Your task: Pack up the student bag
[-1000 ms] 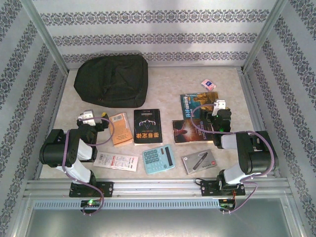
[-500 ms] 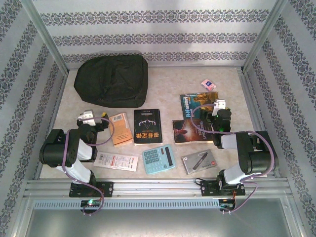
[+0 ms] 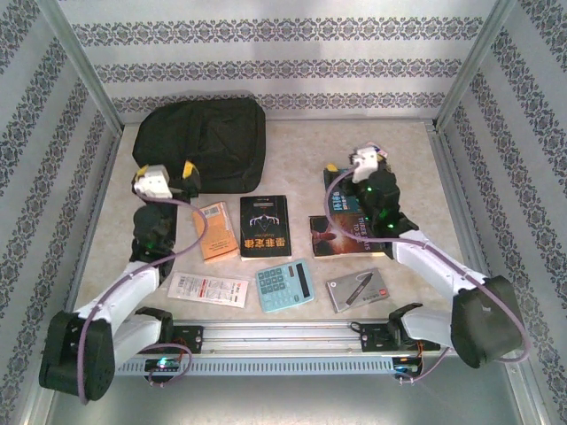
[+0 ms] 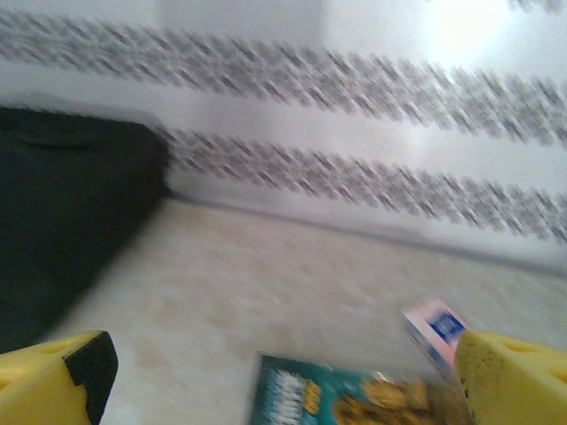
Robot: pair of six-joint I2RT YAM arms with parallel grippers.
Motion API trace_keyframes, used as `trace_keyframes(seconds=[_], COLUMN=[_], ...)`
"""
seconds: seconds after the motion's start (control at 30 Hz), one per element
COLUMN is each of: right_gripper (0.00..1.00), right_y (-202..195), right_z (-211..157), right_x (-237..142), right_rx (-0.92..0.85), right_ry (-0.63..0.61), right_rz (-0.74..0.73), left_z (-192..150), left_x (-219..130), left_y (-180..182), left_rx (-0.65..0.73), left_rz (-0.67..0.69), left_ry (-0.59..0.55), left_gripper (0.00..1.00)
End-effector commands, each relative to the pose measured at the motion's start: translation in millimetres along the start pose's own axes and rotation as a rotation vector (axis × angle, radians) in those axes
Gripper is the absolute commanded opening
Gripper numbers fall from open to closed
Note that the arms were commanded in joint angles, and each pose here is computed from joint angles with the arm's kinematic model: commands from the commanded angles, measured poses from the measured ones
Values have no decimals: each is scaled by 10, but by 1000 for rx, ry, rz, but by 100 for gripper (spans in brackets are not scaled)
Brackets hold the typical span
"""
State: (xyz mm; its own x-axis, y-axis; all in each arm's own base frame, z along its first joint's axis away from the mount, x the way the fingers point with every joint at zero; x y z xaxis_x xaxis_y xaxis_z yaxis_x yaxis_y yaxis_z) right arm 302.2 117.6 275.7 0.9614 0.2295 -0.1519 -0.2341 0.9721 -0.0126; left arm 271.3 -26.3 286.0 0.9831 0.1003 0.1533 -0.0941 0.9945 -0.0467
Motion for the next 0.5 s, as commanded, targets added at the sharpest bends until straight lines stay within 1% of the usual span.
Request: trace_keyframes(seconds=[0.0, 0.03, 0.07, 0.1, 0.13, 0.17, 0.2, 0.23, 0.27, 0.3, 0.37, 0.4, 0.47], right_gripper=[98, 98, 98, 98, 98, 98, 98, 98, 98, 98, 98, 98, 98], right_y=[243, 285, 297, 297, 278, 254, 244, 226, 168, 85, -83, -133, -133], right_z=[303, 395, 487, 549, 592, 594, 602, 595, 555, 490, 361, 323, 290], right_x=[-107, -134, -154, -162, -168, -163, -141, -108, -46, 28, 164, 213, 266], right_rx=[-2, 21, 59, 108, 159, 198, 215, 252, 356, 471, 679, 722, 686], right_ry=[44, 54, 69, 88, 106, 154, 194, 214, 221, 224, 214, 239, 309], right_rz=[-42, -48, -73, -98, -119, -117, -56, 14, 77, 150, 215, 225, 193], left_z=[106, 169, 246, 295, 328, 358, 347, 313, 271, 230, 167, 61, -49], left_x=[73, 86, 102, 85, 45, 48, 91, 169, 292, 433, 729, 857, 1013], left_y=[-279, -331, -338, -291, -258, -208, -189, -170, -168, -182, -247, -293, -392], left_rx=[108, 111, 79, 28, 4, -26, -71, -98, -102, -63, 41, 67, 97], left_rz=[-69, -63, -32, 24, 45, 93, 99, 74, 67, 89, 117, 117, 49], left_ry=[224, 240, 245, 275, 311, 290, 271, 267, 306, 405, 594, 671, 718], left_gripper=[100, 100, 100, 100, 100, 100, 100, 100, 100, 100, 100, 100, 100])
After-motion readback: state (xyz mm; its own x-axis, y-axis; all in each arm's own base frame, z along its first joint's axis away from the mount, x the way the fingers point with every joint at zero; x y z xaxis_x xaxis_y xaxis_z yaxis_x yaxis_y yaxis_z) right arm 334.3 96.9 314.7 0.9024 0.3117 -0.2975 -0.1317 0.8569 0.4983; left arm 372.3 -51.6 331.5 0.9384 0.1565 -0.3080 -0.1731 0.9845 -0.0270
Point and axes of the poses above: each hand's point on the last joint's axis, 136 mm out from that joint toward the fingers, its own x axis out along the fingers, its own y axis along the line the jaws close on, z = x × y, the point moved 9 cm from there along -x, back along the fingers, and after that the axes turned 3 degrees about x, right-handed, at the moved point
